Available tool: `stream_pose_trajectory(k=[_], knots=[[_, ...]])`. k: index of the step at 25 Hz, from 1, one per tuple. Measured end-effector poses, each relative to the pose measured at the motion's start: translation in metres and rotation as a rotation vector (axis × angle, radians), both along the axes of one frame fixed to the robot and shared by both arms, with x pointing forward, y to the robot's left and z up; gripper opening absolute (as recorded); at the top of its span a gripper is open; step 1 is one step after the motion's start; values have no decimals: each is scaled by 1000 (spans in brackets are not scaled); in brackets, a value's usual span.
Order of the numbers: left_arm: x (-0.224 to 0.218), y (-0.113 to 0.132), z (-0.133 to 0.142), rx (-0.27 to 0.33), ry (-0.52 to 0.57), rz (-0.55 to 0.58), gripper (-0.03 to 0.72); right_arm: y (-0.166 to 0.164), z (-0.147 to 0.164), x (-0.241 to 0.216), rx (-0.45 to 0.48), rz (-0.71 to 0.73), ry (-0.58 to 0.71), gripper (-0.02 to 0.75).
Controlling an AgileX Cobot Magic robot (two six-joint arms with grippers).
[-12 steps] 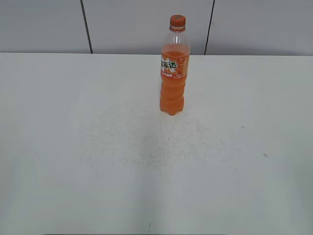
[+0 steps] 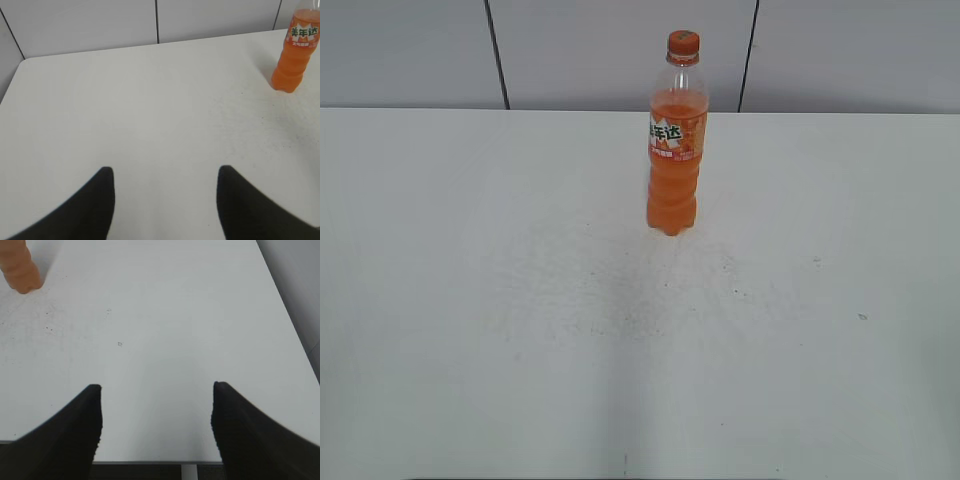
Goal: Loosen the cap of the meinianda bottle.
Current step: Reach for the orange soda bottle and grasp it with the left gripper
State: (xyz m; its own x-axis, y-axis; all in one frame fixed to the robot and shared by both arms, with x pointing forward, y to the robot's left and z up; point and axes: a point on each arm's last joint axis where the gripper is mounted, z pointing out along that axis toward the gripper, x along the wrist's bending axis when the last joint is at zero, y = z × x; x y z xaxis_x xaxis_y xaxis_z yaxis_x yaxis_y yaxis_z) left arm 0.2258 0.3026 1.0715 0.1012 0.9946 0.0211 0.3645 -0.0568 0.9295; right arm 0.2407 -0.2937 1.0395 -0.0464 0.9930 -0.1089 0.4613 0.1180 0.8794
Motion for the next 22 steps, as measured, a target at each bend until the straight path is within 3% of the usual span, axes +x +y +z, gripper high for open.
stream_pose_trajectory(k=[16, 19, 22], knots=[[0, 0, 0, 0, 0, 0, 407, 0, 0, 0, 0, 0, 0, 515], [0, -1, 1, -12, -4, -9, 407, 0, 0, 0, 0, 0, 0, 515], [2, -4, 18, -48, -71, -30, 407, 0, 0, 0, 0, 0, 0, 515]])
